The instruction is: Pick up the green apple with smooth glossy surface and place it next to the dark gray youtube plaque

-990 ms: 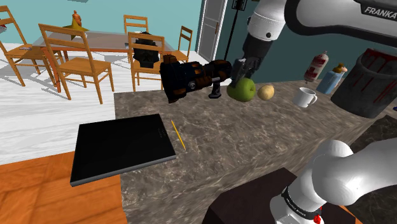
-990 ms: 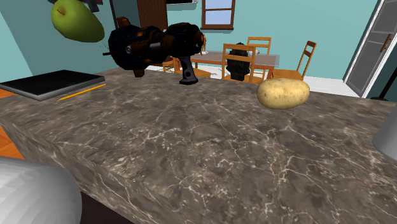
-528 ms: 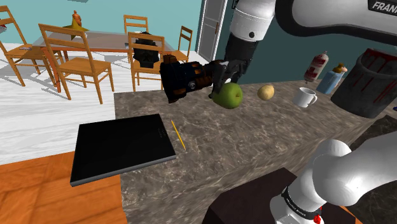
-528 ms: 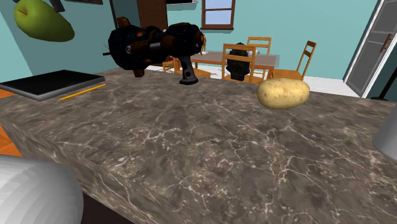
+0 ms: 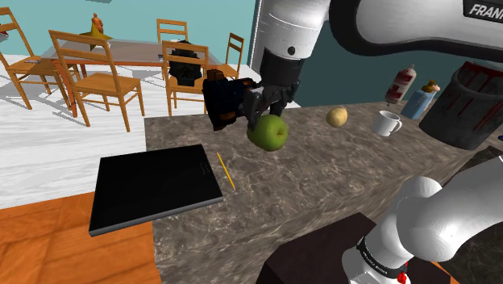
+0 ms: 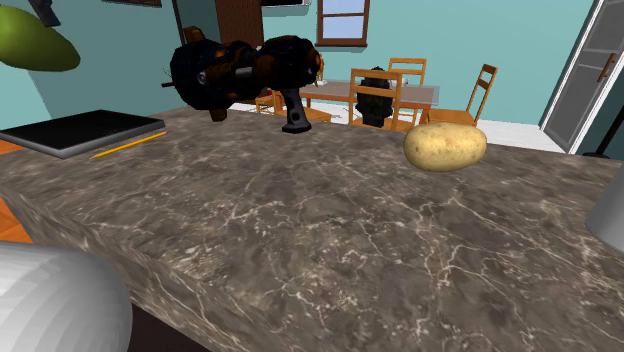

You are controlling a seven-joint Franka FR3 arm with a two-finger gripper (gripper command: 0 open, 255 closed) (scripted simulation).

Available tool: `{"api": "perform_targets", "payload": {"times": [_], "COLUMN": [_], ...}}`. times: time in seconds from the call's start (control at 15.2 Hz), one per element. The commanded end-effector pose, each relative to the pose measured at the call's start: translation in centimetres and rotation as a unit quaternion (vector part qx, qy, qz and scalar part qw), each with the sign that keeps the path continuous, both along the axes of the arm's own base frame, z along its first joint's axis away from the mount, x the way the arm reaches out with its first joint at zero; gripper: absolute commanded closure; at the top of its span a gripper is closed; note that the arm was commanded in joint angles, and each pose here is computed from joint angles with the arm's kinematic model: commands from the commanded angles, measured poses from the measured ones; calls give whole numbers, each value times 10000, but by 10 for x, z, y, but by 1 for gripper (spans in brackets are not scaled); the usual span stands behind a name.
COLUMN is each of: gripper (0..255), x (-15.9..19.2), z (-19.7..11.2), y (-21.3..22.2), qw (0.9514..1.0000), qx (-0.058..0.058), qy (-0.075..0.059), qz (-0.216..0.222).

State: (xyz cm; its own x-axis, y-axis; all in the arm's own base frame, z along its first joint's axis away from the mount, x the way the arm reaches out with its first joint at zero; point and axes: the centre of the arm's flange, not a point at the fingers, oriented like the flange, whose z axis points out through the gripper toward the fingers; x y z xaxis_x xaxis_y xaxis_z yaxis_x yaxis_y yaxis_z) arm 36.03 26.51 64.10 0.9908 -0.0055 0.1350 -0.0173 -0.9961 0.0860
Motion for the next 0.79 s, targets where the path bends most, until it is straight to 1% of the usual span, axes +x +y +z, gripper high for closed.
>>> {"api": "perform_targets", "payload": {"times": [0.0, 0.73], "gripper": [255, 255], "x": [0, 0], "z": [-11, -69], "y": [2, 2], "qw": [10000, 10000], "qx": [2, 2], "qy": [-2, -2], "qz": [-2, -2]}}
